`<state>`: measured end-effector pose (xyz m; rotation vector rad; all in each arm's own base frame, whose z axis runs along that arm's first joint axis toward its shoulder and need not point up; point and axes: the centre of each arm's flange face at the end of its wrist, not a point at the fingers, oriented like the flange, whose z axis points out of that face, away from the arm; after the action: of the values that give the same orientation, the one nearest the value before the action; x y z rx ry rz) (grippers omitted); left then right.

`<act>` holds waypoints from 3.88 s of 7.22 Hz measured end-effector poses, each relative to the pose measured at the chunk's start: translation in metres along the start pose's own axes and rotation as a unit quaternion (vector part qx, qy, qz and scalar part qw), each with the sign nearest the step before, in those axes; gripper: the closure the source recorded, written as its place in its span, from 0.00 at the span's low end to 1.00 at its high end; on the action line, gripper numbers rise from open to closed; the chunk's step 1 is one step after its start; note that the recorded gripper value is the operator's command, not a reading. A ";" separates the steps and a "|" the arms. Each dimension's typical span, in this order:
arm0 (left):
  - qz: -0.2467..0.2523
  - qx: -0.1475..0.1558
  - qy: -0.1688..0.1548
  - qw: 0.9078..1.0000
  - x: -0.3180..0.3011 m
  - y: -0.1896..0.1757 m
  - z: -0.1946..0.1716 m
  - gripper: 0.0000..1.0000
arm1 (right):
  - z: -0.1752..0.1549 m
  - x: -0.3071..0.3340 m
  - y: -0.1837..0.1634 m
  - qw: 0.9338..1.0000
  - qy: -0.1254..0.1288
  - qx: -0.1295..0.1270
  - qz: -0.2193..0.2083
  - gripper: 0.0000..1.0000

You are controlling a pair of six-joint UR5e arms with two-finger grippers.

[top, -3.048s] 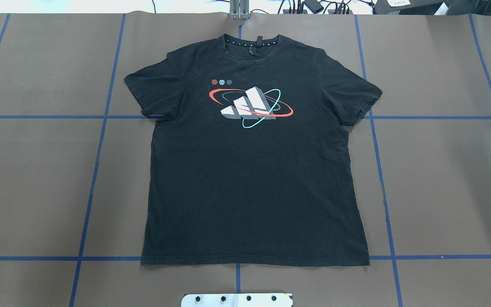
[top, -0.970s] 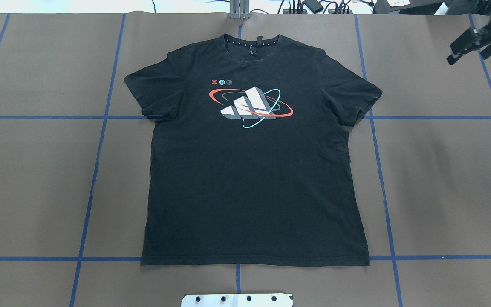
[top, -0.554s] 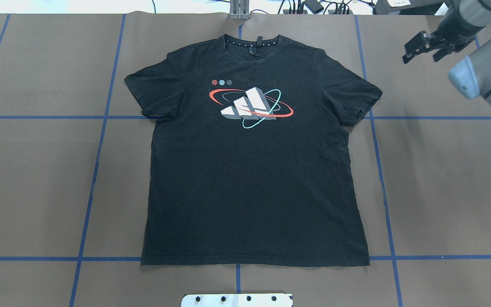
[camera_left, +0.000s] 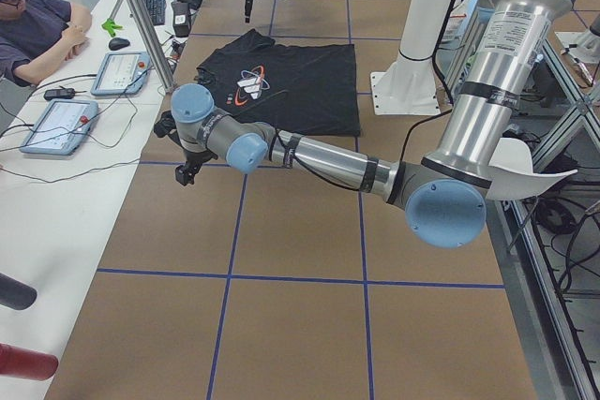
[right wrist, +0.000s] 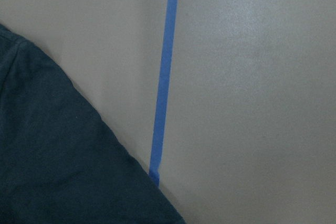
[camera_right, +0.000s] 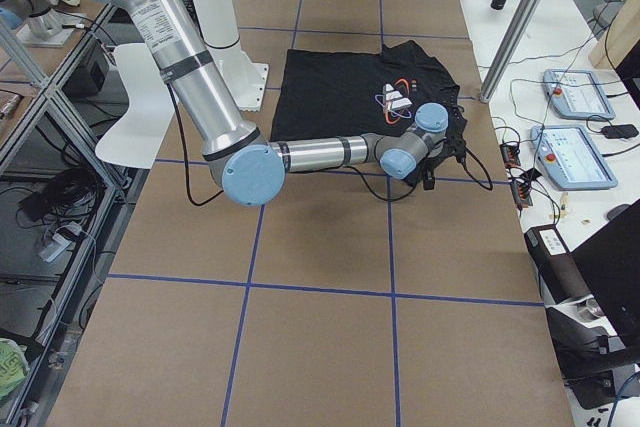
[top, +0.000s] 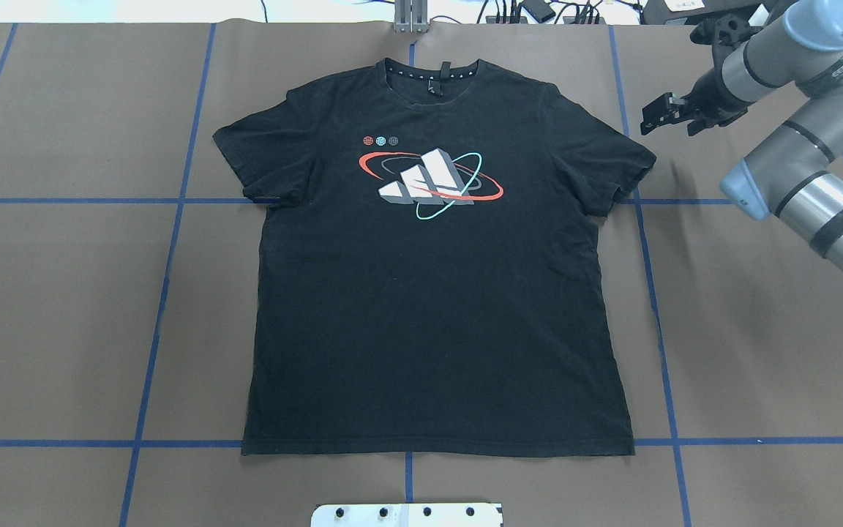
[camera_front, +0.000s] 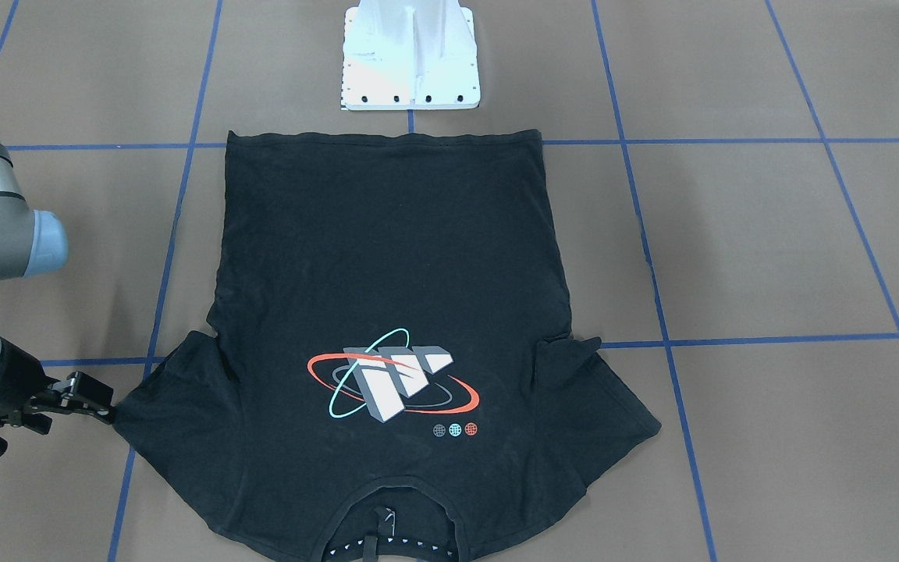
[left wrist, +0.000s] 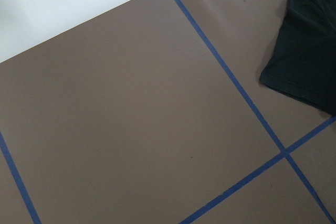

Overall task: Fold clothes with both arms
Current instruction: 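Move the right gripper toward the shirt's sleeve farthest from the robot, then grasp the sleeve with the right gripper and fold it inward across the shirt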

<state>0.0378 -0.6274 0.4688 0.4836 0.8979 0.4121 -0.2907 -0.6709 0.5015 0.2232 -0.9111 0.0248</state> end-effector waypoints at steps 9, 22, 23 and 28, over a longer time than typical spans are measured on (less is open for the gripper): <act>-0.001 -0.002 0.000 1.000 -0.001 0.003 0.002 0.00 | 0.037 -0.014 0.024 1.000 0.026 0.001 -0.018 1.00; 0.000 -0.001 0.000 1.000 -0.003 0.007 0.004 0.00 | 0.020 -0.285 -0.047 0.997 0.063 0.010 0.037 1.00; 0.000 -0.002 0.001 1.000 -0.004 0.007 0.005 0.00 | 0.028 -0.300 -0.040 0.997 0.066 0.012 0.032 1.00; -0.001 -0.002 0.000 1.000 -0.008 0.009 0.008 0.00 | 0.030 -0.333 -0.044 0.997 0.067 0.017 0.036 0.01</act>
<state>0.0382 -0.6259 0.4832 0.4784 0.8978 0.4126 -0.5135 -0.6961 0.2500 0.2182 -0.7849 0.1215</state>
